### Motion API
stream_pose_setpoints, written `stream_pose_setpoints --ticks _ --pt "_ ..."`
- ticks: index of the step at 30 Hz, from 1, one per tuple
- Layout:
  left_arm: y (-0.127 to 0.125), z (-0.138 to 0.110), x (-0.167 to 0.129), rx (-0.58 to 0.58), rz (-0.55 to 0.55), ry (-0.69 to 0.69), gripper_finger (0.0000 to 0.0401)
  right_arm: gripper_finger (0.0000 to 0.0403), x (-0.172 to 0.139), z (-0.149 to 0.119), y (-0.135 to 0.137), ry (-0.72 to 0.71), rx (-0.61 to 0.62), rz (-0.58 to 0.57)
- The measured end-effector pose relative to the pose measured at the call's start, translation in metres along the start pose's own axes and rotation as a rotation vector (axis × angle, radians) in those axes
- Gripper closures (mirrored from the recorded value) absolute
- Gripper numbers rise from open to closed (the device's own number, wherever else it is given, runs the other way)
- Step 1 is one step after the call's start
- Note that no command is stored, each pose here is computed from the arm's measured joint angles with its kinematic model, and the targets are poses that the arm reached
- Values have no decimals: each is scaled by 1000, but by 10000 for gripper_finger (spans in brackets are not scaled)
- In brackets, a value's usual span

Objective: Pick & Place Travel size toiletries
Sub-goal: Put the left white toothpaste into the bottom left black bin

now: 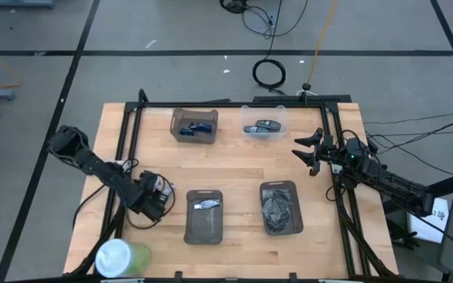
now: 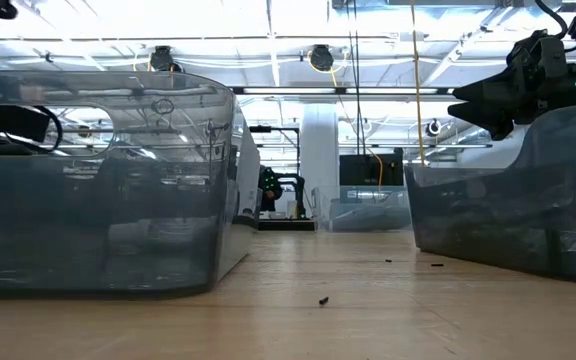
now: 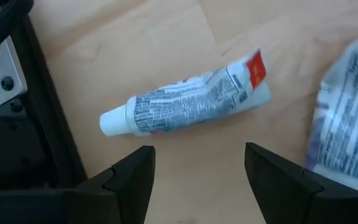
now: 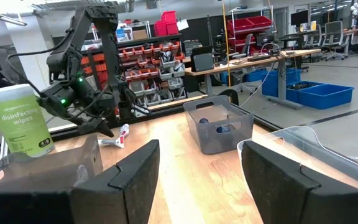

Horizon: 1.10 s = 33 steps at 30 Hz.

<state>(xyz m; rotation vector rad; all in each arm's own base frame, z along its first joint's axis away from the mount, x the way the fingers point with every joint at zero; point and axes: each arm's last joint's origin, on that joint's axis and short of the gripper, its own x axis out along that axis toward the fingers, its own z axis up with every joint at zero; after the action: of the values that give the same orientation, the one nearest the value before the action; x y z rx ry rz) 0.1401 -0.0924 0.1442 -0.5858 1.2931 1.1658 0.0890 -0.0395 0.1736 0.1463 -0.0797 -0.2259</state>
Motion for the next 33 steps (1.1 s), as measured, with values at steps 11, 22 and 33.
stream_pose_setpoints --ticks 11,22,33 --pt "-3 35 7 91 39 -98 160 186 0 0 0 0 0 0" --pt "-2 52 13 372 45 101 160 186 0 0 0 0 0 0" --pt "1 54 18 495 30 197 160 186 0 0 0 0 0 0"
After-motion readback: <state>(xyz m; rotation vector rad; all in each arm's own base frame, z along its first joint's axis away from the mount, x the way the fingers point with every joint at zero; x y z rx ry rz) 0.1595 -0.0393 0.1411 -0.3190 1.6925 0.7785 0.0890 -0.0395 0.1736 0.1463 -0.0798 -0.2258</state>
